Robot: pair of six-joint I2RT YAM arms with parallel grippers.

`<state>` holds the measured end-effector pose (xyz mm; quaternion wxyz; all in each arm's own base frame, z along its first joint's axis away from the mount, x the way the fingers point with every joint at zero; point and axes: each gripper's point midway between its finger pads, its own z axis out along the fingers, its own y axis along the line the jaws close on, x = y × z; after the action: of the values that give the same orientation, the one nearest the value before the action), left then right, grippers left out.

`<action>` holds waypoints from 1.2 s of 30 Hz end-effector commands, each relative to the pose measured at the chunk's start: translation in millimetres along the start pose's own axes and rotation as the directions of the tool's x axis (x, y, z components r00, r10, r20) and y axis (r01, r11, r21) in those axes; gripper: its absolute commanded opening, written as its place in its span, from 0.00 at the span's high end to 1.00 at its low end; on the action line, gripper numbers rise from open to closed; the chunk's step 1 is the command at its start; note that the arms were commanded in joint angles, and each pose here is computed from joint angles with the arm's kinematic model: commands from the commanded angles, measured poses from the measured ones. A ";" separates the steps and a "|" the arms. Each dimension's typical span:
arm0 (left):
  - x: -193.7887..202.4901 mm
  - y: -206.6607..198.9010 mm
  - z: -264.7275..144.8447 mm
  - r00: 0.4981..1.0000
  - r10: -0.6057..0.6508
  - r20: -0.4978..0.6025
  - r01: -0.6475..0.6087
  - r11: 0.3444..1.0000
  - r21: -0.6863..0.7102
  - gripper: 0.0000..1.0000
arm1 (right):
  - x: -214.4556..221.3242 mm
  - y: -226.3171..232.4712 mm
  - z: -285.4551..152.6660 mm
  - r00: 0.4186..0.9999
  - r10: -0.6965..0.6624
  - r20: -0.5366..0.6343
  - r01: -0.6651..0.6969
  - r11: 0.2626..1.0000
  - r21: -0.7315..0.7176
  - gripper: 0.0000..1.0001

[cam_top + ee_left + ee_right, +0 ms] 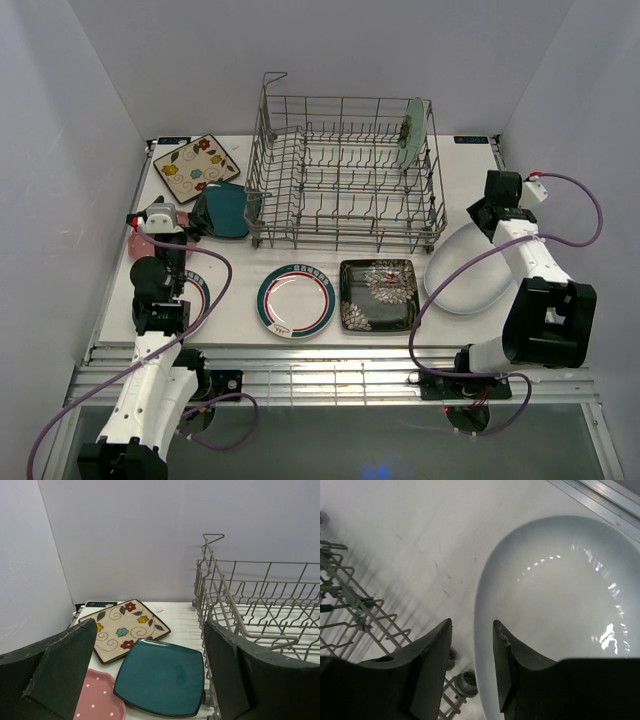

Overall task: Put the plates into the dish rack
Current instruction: Move the plate to the center of the board.

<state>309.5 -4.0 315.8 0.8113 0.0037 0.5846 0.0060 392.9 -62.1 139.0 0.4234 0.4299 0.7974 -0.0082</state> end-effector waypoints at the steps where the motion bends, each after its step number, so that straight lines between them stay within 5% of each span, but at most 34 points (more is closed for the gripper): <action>1: -6.3 -2.0 0.1 1.000 0.003 0.012 -0.003 1.000 0.013 0.02 | 12.9 -29.3 -4.2 0.999 0.034 -0.003 -0.033 0.993 0.110 0.55; 14: -6.8 -2.5 -0.1 1.000 0.003 0.013 -0.003 1.000 0.016 0.02 | 67.0 -101.7 -29.6 0.987 0.071 -0.141 -0.013 0.929 0.371 0.51; 21: -4.9 -4.0 -0.3 1.000 0.000 0.009 0.000 1.000 0.024 0.02 | 69.5 -135.8 -53.6 0.993 0.091 -0.069 -0.051 0.895 0.444 0.37; 36: -4.1 -4.2 0.4 1.000 -0.003 0.006 0.003 1.000 0.024 0.02 | 71.3 -171.4 -84.8 0.992 0.121 0.023 -0.117 0.862 0.492 0.30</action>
<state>309.5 -6.9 315.9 0.8113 0.0108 0.5845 0.0012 209.8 -83.3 85.0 0.2937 0.5600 0.7579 -0.1605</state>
